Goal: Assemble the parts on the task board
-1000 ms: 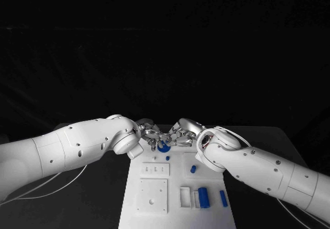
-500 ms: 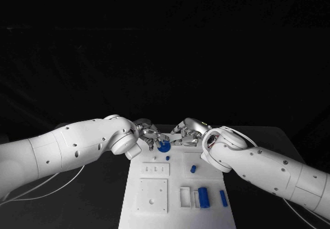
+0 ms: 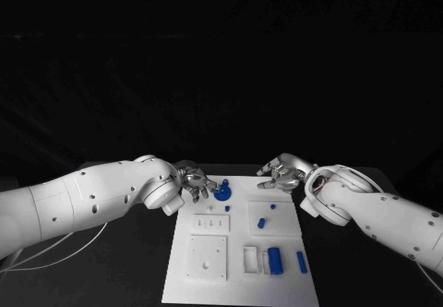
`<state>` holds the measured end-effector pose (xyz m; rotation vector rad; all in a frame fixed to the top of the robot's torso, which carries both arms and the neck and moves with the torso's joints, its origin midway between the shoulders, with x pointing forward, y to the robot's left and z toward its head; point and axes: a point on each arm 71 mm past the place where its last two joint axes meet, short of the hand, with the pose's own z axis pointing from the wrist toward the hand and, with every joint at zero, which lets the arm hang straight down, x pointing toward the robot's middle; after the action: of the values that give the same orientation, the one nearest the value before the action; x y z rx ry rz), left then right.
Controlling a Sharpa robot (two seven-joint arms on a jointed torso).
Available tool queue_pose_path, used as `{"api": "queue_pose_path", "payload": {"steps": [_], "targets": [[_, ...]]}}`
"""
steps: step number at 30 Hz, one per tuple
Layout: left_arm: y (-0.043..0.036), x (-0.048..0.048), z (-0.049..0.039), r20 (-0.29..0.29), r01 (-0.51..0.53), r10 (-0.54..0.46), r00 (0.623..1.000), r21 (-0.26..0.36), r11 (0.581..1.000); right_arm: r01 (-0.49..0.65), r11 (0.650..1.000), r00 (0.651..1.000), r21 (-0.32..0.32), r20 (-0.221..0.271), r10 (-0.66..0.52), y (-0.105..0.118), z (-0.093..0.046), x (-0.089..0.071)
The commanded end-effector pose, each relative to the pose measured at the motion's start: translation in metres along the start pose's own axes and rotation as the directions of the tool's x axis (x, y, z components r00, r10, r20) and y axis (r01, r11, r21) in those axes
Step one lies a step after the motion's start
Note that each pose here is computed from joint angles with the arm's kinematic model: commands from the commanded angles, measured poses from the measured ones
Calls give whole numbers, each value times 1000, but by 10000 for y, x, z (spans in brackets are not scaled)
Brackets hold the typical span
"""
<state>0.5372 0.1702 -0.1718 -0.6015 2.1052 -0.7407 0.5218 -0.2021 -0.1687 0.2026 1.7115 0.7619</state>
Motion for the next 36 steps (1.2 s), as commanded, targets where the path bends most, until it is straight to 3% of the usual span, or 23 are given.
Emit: {"api": "queue_pose_path", "payload": {"steps": [1,7,12,25,36], "targets": [[39,30,-18,33,-63,64,997,-26,998,-109,993,992,-37,60,111,-27,-4,-126],[121,179,-56,65,-200,202,977,-36,979,-188,982,958,-32,212,191,-142,79,-438],[181,323,-72,70,-268,270,960,-47,962,-194,981,943,-28,271,195,-177,161,-527],[349,702,-16,61,-392,395,917,-56,918,-198,980,932,-15,308,193,-129,305,-509],[373,789,24,49,-417,420,906,-59,907,-202,979,929,-4,317,193,-128,317,-506]]}}
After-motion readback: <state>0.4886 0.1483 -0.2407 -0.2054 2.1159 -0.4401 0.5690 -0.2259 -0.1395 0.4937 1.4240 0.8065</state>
